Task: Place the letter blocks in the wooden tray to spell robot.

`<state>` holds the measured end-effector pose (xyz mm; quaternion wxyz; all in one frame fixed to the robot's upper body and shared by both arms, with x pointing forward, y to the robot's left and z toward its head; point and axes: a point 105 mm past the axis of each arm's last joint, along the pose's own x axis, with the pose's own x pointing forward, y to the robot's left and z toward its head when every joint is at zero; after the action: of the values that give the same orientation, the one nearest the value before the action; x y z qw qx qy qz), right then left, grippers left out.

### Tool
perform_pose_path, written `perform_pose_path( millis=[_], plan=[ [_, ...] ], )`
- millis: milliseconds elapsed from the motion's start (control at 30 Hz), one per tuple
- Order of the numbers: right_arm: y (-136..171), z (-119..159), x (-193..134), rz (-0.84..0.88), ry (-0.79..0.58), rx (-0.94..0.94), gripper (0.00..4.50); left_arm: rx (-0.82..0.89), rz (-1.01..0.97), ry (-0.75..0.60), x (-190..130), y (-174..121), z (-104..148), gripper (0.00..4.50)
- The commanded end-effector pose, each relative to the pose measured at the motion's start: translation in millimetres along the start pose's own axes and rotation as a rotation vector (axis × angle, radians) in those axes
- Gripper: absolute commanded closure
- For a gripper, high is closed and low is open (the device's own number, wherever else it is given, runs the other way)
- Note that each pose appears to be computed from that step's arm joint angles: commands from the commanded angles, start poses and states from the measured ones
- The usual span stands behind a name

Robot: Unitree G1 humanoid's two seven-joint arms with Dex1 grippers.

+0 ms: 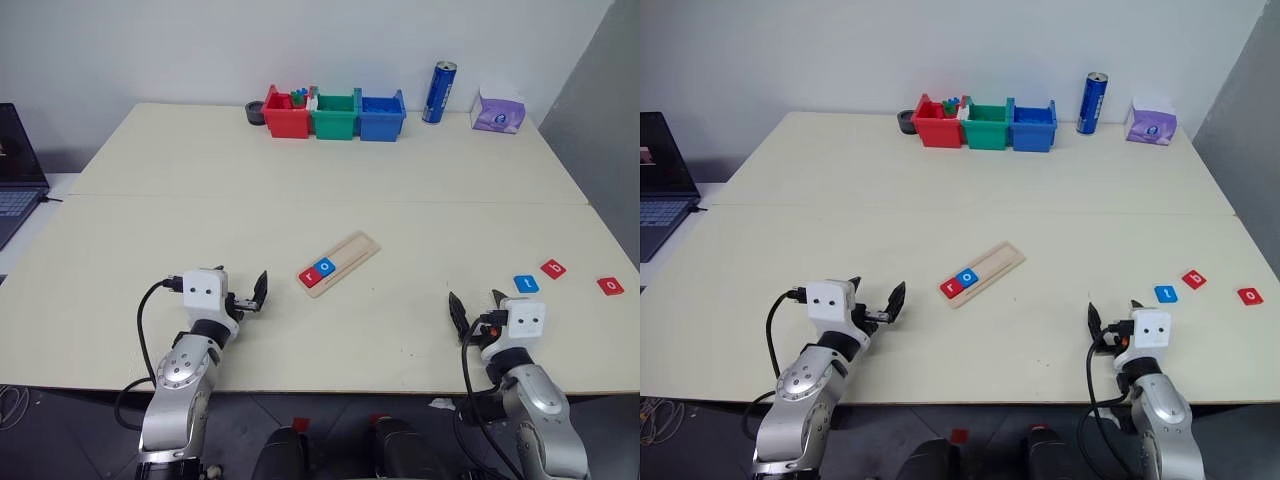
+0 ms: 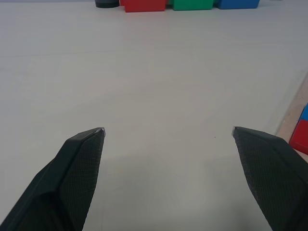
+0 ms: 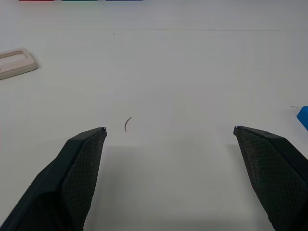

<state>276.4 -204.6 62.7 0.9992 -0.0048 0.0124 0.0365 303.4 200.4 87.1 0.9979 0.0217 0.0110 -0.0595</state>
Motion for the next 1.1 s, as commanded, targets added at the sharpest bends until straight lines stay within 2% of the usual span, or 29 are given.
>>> perform_pose_path(
  millis=[33, 333, 1100],
  plan=[
    [-4.9, 12.1, 1.3, -0.009, -0.047, -0.003, 0.00, -0.010, 0.007, -0.079, -1.5, 1.9, 17.0, 0.02],
    [-4.8, 11.9, 2.3, -0.008, -0.047, -0.005, 0.00, 0.019, 0.006, -0.019, -1.8, 1.8, 8.4, 0.02],
    [-3.4, 13.9, 3.0, -0.007, -0.053, -0.003, 0.00, 0.063, -0.023, -0.037, 2.0, 1.7, 12.4, 0.02]
  ],
)
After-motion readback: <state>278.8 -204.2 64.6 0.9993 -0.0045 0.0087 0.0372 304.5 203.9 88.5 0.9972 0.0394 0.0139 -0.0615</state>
